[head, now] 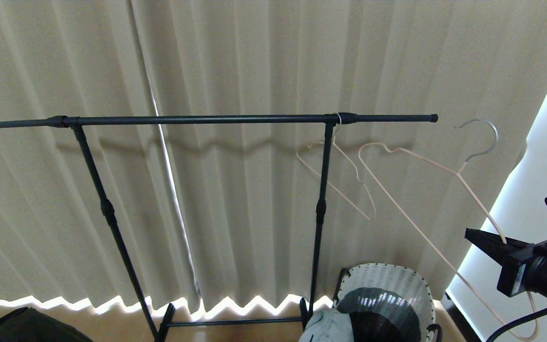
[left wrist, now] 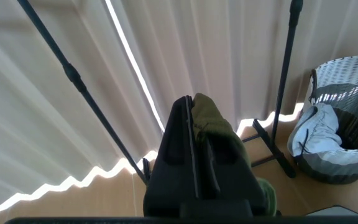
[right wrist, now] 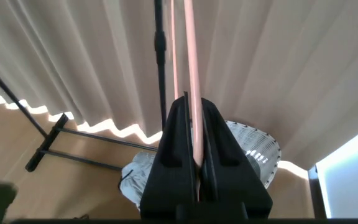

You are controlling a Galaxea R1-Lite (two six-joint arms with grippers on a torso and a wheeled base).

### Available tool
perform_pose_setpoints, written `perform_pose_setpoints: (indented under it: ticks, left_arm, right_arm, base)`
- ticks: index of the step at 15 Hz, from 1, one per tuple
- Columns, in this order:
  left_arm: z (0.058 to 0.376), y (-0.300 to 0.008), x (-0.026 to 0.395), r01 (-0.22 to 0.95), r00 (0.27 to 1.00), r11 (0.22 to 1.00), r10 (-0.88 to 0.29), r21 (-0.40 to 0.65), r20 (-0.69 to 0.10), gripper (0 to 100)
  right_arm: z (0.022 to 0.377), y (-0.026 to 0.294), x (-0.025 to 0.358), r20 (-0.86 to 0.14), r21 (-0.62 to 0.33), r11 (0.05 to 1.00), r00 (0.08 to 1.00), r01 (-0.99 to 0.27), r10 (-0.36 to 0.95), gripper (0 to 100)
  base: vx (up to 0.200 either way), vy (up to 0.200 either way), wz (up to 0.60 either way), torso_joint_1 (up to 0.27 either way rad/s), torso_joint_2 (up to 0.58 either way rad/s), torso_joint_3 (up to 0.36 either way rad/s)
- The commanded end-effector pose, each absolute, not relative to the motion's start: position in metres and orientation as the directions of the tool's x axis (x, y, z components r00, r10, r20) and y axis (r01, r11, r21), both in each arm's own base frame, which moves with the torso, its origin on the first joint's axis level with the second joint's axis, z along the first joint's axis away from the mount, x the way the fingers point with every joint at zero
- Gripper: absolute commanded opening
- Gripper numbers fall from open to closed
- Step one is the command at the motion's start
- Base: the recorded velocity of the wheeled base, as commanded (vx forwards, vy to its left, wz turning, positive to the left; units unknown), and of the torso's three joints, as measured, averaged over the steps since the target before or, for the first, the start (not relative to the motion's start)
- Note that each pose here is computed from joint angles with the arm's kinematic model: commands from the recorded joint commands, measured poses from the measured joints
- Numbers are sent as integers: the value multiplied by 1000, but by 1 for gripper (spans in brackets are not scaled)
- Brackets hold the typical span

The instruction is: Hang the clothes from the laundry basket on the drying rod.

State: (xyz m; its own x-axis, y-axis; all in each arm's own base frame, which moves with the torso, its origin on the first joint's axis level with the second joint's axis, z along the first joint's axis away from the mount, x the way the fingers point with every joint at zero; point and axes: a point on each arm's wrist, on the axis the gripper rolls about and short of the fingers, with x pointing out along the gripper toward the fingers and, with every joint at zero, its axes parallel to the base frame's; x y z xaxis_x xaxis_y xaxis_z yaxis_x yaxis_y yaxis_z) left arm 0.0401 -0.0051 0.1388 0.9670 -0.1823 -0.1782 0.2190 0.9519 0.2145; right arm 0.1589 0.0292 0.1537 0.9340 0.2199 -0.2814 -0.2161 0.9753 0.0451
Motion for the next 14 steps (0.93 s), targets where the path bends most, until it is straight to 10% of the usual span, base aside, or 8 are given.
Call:
perform_pose_setpoints:
  ticks: [1, 14]
  left_arm:
    - [139, -5, 40, 219, 967, 952, -182, 215, -177, 0]
    - [139, -5, 40, 219, 967, 951, -182, 217, -176, 0]
  right_arm:
    - [153, 30, 155, -281, 43, 973, 932, -225, 228, 0]
    - [153, 35, 155, -283, 42, 965, 924, -258, 259, 0]
  base:
    - [0, 0, 0, 0, 0, 0]
    - [0, 200, 0, 1, 2, 2]
